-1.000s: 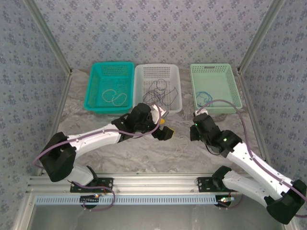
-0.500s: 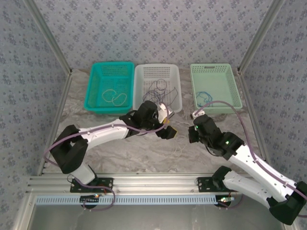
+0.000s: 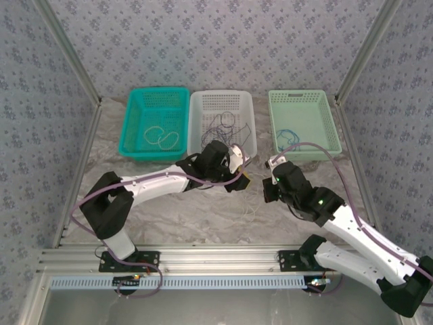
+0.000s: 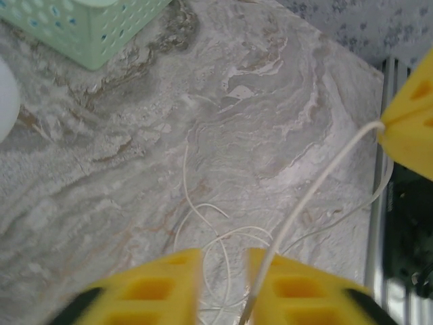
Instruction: Untangle the cables
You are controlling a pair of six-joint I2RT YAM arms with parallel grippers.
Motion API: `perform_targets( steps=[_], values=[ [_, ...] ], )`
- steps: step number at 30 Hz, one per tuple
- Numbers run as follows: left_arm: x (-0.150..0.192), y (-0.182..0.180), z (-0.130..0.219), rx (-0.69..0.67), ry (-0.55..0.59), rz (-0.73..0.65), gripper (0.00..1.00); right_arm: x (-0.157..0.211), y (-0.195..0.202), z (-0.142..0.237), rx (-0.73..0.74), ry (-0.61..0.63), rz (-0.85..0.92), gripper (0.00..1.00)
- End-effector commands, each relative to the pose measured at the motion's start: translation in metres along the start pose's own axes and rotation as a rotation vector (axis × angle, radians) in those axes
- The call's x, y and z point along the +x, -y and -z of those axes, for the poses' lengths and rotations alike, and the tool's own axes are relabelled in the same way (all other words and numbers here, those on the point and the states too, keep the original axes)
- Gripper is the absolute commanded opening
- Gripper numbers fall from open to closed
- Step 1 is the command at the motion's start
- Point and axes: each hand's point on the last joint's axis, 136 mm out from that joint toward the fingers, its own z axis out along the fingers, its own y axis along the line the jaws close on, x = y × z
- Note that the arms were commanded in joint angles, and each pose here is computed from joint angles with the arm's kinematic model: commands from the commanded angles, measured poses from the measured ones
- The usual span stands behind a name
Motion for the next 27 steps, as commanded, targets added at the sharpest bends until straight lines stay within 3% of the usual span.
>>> perform_targets(
  steps=[1, 4, 6, 8, 12, 14, 21, 27],
  values=[
    [-0.014, 0.007, 0.007, 0.004, 0.036, -0.025, 0.07, -0.009, 0.001, 0.008, 0.008, 0.028, 0.008, 0.0],
    [-0.016, 0.008, 0.013, -0.01, 0.046, -0.031, 0.0, -0.006, 0.016, 0.009, 0.091, 0.012, -0.014, 0.09],
    [-0.019, 0.004, 0.017, -0.042, 0.051, -0.024, 0.0, -0.005, 0.025, 0.012, 0.144, 0.015, -0.031, 0.27],
    [-0.021, 0.002, 0.022, -0.071, 0.053, -0.017, 0.0, -0.005, 0.029, 0.013, 0.161, 0.021, -0.034, 0.35],
    [-0.03, 0.007, 0.031, -0.071, 0.066, -0.013, 0.0, -0.006, 0.015, 0.01, 0.081, 0.049, -0.019, 0.6],
    [-0.035, 0.009, 0.035, -0.072, 0.078, -0.009, 0.0, -0.006, 0.006, 0.006, 0.042, 0.059, -0.012, 0.66],
    [-0.05, 0.023, 0.051, -0.04, 0.116, -0.008, 0.0, 0.005, 0.013, -0.008, 0.098, 0.057, 0.009, 0.75],
    [-0.062, 0.028, 0.064, -0.04, 0.168, 0.01, 0.0, 0.009, 0.015, -0.011, 0.108, 0.076, -0.034, 0.76]
  ],
)
